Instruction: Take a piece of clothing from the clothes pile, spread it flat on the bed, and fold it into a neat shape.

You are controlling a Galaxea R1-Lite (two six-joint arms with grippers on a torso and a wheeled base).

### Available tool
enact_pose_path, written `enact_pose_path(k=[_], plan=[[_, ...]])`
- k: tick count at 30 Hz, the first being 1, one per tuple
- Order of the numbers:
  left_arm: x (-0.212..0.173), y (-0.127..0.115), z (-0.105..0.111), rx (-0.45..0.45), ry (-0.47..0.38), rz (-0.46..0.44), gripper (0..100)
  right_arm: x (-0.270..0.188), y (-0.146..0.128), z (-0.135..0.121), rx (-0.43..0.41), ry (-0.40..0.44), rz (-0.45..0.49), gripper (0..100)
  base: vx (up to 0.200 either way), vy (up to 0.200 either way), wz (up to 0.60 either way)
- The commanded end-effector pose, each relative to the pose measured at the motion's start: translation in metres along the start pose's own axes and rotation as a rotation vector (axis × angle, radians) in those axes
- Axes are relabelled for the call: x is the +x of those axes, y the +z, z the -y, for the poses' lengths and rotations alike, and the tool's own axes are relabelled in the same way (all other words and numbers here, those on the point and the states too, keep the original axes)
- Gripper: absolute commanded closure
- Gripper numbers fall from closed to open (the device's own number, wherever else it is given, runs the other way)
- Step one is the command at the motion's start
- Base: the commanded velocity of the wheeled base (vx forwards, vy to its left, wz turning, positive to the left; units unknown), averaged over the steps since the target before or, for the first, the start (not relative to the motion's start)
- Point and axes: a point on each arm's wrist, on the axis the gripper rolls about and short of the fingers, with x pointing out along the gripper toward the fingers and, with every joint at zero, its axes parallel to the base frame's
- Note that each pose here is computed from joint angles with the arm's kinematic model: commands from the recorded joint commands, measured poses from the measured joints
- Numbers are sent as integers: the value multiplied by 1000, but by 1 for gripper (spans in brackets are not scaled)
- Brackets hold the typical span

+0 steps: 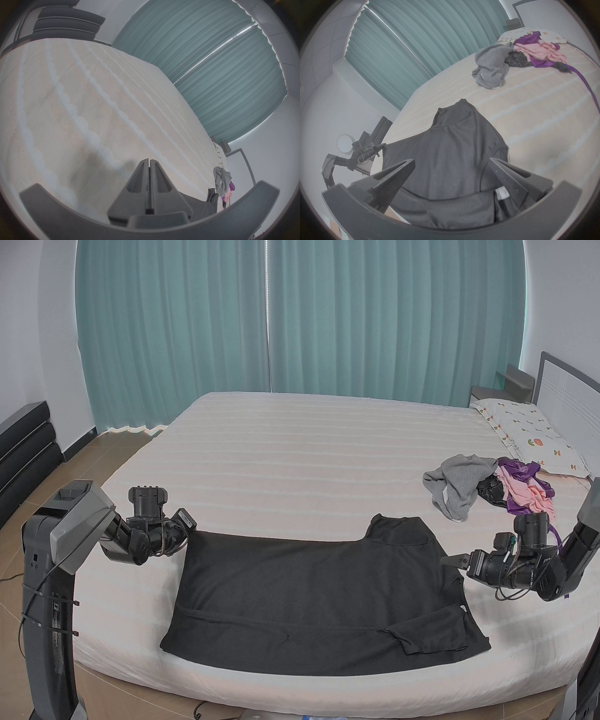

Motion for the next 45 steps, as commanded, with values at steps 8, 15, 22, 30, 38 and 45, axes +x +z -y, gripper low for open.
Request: enact_pose_path(k=[8, 15, 22, 30, 38, 45], plan=[[-4, -6, -2, -6, 14, -18, 100, 82, 46, -6, -20, -2, -27, 0, 0, 0, 0], [-4, -6, -4, -9, 20, -21, 100, 126, 54, 7, -17, -58, -17, 0, 0, 0, 0], [-4, -7, -5, -10, 22, -22, 100, 158, 65, 20, -26, -72, 41, 0, 0, 0, 0], [-4, -7, -6, -11, 24, -23, 100, 171, 75, 23, -36, -66, 84, 0, 0, 0, 0], [-4, -7, -7, -12, 27, -24, 100, 174, 82, 24, -39, -60, 108, 0, 0, 0, 0], [-3, -8, -8, -13, 29, -26, 100, 179, 80, 30, -34, -63, 106, 100, 0, 0, 0]])
